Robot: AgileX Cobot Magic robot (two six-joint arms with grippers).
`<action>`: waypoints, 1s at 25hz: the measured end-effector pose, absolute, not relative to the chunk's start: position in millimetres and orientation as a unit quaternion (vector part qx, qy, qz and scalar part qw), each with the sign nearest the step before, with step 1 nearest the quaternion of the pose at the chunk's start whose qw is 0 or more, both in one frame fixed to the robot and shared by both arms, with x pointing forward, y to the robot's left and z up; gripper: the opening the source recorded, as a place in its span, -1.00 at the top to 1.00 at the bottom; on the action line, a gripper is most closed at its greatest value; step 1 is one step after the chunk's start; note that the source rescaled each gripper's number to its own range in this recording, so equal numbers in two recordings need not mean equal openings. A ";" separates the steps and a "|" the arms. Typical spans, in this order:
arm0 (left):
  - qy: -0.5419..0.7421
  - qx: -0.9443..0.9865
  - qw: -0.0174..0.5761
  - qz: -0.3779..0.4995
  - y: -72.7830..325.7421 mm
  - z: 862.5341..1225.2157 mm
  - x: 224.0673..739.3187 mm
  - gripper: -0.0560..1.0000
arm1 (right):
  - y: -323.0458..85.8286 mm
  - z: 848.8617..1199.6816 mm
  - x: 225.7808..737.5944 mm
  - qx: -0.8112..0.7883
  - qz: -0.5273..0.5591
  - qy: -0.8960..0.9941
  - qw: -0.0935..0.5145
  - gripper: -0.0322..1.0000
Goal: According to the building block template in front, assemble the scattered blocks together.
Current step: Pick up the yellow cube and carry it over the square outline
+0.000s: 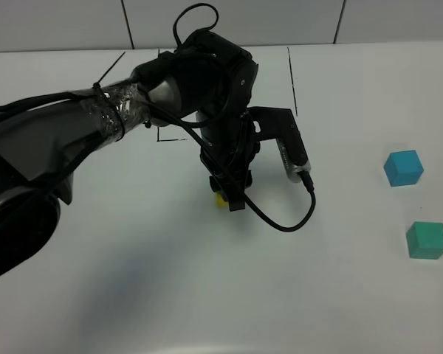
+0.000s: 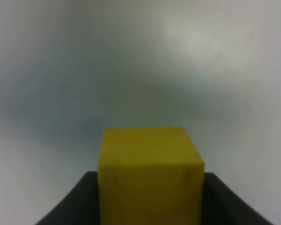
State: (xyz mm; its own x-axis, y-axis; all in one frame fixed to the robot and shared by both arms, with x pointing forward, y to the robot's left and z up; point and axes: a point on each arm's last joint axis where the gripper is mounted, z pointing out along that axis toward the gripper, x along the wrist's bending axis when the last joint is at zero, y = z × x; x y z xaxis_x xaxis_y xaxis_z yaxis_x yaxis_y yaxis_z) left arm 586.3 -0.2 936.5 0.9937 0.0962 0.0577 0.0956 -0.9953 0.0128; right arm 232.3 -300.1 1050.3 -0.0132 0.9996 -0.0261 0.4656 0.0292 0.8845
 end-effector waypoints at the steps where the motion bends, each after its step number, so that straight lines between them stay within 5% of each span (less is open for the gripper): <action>1: 0.047 0.998 0.007 0.031 -2.2 936.4 587.2 0.89 | -300.1 1050.3 232.3 0.597 0.360 0.614 0.371 -0.63; 12: 0.021 0.996 0.047 0.074 -13.5 947.3 597.4 0.89 | -300.0 1050.3 232.3 0.596 0.360 0.614 0.371 -0.63; 25: -0.024 0.996 0.042 0.074 -19.3 915.4 603.5 0.89 | -300.0 1050.3 232.3 0.596 0.360 0.614 0.371 -0.63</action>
State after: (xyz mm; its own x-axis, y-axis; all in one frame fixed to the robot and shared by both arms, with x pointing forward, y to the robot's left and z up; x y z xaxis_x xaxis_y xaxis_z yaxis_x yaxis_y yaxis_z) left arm 603.5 -19.3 915.4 0.9878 -0.0424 0.1497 -0.0549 -0.9952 0.0804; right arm 232.3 -300.0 1050.3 -0.0138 0.9996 -0.0252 0.4656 0.0287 0.8845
